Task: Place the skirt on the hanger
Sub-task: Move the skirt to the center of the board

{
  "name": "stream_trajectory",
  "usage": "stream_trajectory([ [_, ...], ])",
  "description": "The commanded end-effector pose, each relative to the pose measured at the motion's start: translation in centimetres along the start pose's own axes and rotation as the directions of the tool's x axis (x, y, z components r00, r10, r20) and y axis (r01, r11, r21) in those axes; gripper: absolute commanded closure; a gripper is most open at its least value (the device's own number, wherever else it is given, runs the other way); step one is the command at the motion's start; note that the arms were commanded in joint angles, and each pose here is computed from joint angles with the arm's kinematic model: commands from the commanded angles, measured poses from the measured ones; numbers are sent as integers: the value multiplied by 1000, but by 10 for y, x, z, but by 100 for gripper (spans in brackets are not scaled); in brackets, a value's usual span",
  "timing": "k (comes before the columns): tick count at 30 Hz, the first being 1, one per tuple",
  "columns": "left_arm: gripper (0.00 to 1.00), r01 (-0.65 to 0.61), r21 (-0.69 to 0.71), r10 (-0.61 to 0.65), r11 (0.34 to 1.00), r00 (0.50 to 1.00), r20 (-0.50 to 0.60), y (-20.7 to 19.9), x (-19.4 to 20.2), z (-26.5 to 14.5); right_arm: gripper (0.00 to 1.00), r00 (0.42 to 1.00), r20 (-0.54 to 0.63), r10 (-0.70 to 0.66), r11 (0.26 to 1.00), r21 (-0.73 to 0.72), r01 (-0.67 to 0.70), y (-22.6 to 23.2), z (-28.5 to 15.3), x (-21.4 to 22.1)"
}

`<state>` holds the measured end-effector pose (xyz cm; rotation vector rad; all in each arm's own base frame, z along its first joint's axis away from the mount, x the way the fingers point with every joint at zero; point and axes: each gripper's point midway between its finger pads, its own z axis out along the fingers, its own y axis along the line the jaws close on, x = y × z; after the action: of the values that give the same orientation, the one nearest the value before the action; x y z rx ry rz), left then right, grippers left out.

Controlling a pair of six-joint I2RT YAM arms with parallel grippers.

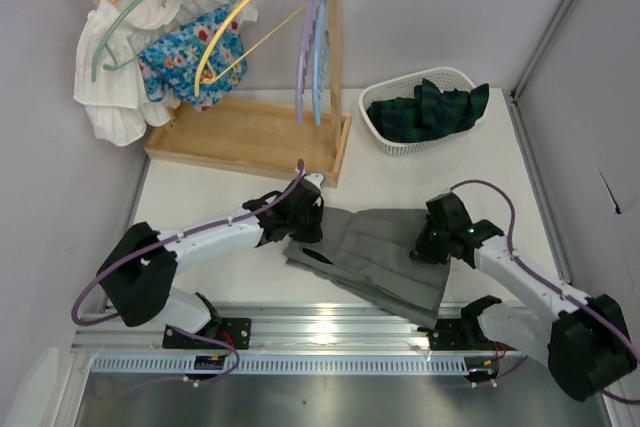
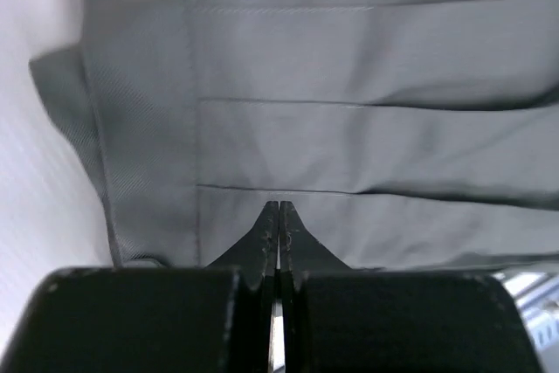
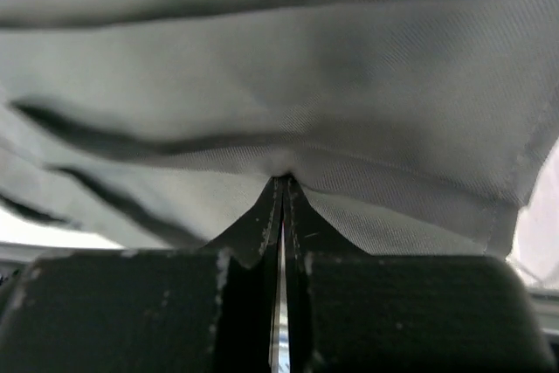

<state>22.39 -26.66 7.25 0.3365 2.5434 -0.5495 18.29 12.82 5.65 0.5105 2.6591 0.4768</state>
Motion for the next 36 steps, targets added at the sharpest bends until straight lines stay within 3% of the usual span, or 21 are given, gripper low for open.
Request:
stream_trajectory([
  [1, 100, 93, -112, -96, 989, 995, -18, 19, 17, 17, 100, 998, 61, 3, 1000, -1, -3, 13, 21, -16],
  [5, 100, 108, -169, -119, 980, 991, -57, 26, 31, 39, 100, 999, 46, -26, 986, 163, 18, -8, 47, -21],
  [11, 100, 50, -175, -64, 983, 995, -76, 7, 29, 74, 100, 997, 71, 17, 979, 203, -31, -15, 62, -63],
  [15, 100, 16, -100, -21, 995, 999, -50, -25, 16, 86, 100, 991, 124, 56, 963, 255, -87, -39, 65, -96],
  [17, 100, -5, -55, 5, 998, 1000, -15, -48, -5, 90, 100, 982, 159, 105, 951, 272, -146, -57, 63, -115],
  [19, 100, -50, -56, 47, 997, 998, -42, -54, 0, 104, 100, 968, 202, 150, 934, 290, -206, -75, 59, -136],
  [20, 100, -53, -22, 53, 998, 999, -3, -73, -21, 106, 100, 964, 216, 153, 927, 307, -215, -83, 56, -141],
  [26, 100, -100, 26, 100, 995, 995, 13, -104, -40, 134, 100, 924, 327, 198, 872, 372, -318, -132, 25, -173],
  [30, 100, -147, 58, 143, 987, 988, 58, -125, -66, 127, 100, 920, 363, 147, 909, 317, -271, -119, 3, -194],
  [31, 97, -160, 69, 155, 985, 985, 82, -132, -78, 113, 100, 918, 373, 138, 933, 261, -247, -104, -5, -205],
  [32, 55, -192, 78, 184, 978, 977, 104, -135, -86, 104, 98, 910, 397, 122, 948, 224, -225, -91, -16, -212],
  [33, 26, -201, 89, 189, 975, 973, 129, -140, -94, 92, 95, 905, 413, 104, 960, 197, -200, -81, -25, -218],
  [34, 14, -203, 83, 188, 976, 969, 158, -141, -102, 81, 92, 903, 424, 74, 974, 163, -157, -68, -34, -224],
  [36, 1, -212, 117, 175, 970, 948, 267, -151, -129, 36, 73, 875, 485, 19, 992, 103, -79, -35, -63, -240],
])
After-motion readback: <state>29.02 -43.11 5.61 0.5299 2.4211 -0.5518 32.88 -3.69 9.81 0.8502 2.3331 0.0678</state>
